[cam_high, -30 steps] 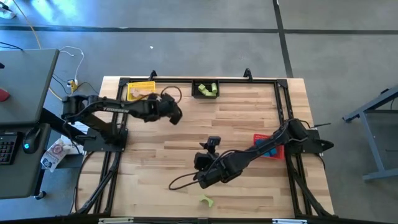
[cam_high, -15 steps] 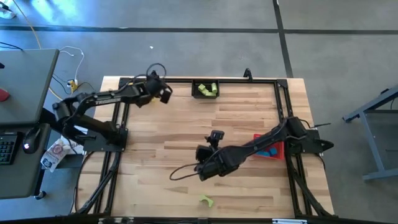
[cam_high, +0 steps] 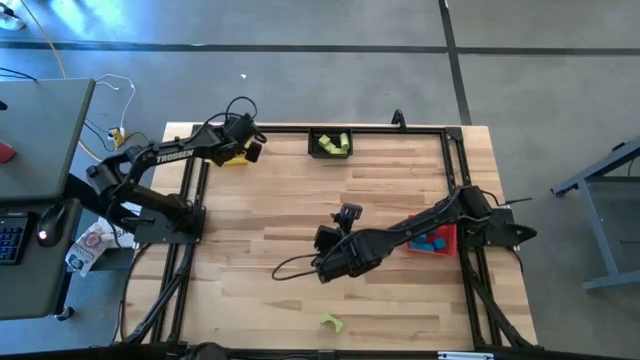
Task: Sort & place blocks by color
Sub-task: Put the brown block into the yellow basket, then put the green block into the black basket
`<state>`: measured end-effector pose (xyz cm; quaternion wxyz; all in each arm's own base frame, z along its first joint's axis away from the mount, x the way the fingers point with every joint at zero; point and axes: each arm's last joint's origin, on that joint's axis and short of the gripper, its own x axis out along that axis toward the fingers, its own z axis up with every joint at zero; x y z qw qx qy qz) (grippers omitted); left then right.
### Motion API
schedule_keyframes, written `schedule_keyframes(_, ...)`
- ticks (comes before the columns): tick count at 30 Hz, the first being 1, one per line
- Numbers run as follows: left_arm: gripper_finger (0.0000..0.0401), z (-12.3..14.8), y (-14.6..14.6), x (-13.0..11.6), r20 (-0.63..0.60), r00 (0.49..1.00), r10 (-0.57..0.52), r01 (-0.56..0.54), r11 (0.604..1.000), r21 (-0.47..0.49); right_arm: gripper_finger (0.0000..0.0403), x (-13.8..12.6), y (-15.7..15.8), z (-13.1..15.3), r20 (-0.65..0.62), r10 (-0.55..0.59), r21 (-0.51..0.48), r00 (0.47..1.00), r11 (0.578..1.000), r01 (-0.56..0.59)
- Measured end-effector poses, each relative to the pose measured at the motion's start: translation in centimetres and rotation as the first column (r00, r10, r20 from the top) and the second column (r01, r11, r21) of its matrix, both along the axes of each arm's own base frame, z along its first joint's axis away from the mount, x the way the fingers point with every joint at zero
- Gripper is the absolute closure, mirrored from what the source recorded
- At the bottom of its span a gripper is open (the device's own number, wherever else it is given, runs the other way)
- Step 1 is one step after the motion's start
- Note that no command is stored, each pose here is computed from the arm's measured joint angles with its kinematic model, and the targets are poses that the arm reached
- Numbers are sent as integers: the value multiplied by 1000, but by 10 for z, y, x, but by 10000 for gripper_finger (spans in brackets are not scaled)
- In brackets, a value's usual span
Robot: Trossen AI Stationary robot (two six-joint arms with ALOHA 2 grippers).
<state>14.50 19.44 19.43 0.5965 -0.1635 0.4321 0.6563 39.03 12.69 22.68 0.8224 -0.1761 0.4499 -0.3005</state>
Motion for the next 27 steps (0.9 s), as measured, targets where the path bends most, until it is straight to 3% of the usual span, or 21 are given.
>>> schedule_keyframes(10,355,-3,8,1,3,999,49,-49,999,19,199,0,0,0,6,-10,18,1000,1000,10)
schedule_keyframes(21,277,-4,6,-1,-47,999,-17,15,999,-45,199,-1,1,-1,-10,-2,44,1000,999,3)
schedule_keyframes(27,256,-4,4,0,-55,994,-93,87,992,-91,199,-2,1,-2,-25,1,55,1000,998,0)
